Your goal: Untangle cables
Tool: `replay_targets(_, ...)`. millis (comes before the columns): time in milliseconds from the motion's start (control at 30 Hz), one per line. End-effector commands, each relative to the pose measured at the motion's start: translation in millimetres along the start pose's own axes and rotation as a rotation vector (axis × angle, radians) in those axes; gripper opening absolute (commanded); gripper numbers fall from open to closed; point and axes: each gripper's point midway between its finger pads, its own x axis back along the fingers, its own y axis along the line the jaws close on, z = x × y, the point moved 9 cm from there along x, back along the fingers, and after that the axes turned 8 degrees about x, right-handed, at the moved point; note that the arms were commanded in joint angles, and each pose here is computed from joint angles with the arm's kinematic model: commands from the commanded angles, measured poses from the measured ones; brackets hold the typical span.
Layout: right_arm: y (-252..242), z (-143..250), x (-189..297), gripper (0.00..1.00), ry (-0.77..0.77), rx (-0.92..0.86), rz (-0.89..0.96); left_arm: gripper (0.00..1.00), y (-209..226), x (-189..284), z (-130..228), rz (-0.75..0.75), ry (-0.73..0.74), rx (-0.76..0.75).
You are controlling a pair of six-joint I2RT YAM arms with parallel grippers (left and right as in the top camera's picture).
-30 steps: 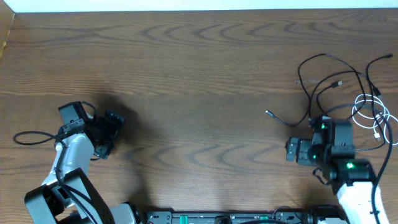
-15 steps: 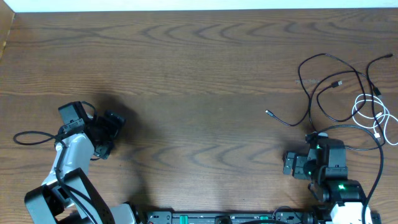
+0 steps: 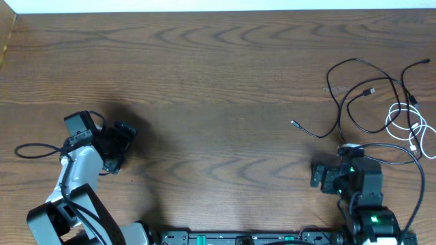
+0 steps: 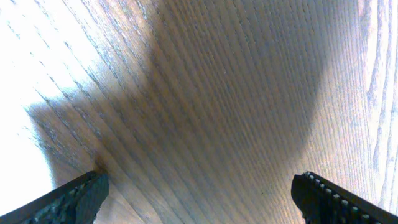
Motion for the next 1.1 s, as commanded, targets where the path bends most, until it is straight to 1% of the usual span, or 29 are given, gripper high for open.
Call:
replay_targets(0, 3, -15, 16, 0.99, -0.180, 0.011, -0.015, 0.99, 7, -3, 0, -0.041, -0.003, 0.022)
replay_targets(367, 6, -46, 56, 0.99, -0.591, 0.035, -0.034, 0.99, 7, -3, 0, -0.041, -0.003, 0.022)
replay_targets(667, 8, -63, 71, 0.99, -0.851, 0.051, -0.046, 1.00, 7, -3, 0, -0.041, -0.003, 0.022)
replay_targets(767, 8, -64, 72, 0.99, -0.862, 0.052, -0.047, 0.99, 7, -3, 0, -0.041, -0.003, 0.022)
replay_targets(1067, 7, -55, 59, 0.99, -0.788, 0.047, -0.044, 0.99, 7, -3, 0, -0.041, -0.003, 0.022)
